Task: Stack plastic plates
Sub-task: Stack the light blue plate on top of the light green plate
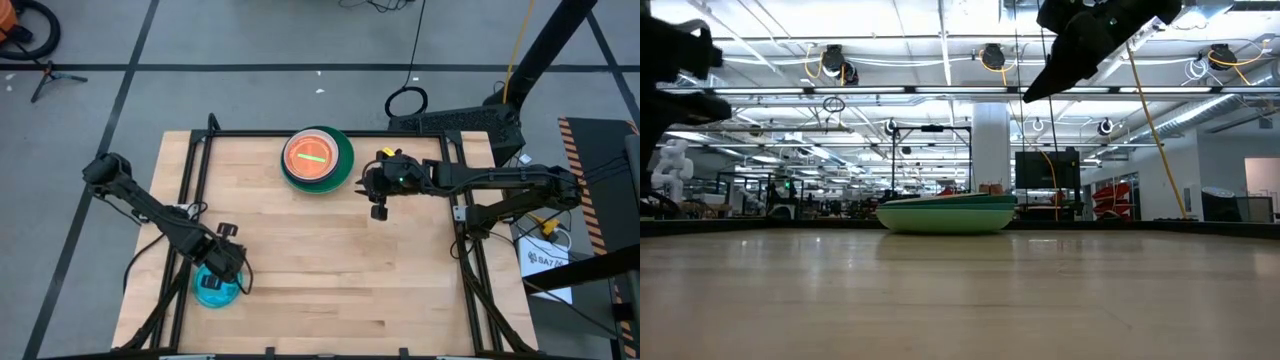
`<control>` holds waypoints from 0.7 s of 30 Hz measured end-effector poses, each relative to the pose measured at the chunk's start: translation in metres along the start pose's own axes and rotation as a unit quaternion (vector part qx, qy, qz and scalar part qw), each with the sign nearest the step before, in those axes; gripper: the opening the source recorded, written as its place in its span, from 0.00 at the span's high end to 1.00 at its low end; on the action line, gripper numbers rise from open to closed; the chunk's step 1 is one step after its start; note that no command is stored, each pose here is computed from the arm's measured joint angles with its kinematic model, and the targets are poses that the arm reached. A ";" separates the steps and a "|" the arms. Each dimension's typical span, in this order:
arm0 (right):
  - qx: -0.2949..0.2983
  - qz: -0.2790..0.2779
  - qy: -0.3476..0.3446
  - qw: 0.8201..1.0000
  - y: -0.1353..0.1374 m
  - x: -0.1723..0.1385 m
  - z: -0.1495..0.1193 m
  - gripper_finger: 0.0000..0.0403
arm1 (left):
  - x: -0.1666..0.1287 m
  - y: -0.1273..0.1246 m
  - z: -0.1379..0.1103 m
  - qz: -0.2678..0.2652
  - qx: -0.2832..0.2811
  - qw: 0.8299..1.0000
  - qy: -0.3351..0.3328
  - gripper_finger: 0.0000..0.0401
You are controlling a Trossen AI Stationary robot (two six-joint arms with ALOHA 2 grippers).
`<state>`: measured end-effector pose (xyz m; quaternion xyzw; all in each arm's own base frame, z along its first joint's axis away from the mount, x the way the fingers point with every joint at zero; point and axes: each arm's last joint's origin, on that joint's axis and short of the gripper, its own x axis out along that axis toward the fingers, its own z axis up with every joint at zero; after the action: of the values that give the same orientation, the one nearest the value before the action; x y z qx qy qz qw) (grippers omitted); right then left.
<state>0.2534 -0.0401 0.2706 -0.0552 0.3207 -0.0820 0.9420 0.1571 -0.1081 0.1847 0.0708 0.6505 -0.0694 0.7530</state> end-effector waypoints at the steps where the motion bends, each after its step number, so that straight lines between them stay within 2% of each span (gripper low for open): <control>1: 0.000 0.000 0.000 1.000 0.000 0.000 0.000 0.75 | 0.002 0.000 -0.001 -0.003 -0.002 1.000 0.003 0.79; 14: 0.002 0.000 0.000 1.000 0.000 0.000 0.000 0.75 | 0.004 -0.002 0.001 -0.019 -0.024 0.999 -0.008 0.79; 16: 0.004 0.000 0.000 1.000 0.000 0.000 0.000 0.75 | 0.003 -0.002 0.001 -0.020 -0.008 1.000 -0.010 0.79; 18: 0.004 0.000 0.000 1.000 0.000 0.000 0.000 0.75 | 0.003 -0.002 0.002 -0.020 0.007 1.000 -0.010 0.81; 21: 0.006 0.000 0.000 1.000 0.000 0.000 0.000 0.75 | 0.003 -0.002 0.001 -0.025 0.025 0.999 -0.008 0.90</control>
<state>0.2534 -0.0402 0.2706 -0.0500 0.3201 -0.0841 0.9423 0.1584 -0.1104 0.1822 0.0732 0.6440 -0.1050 0.7543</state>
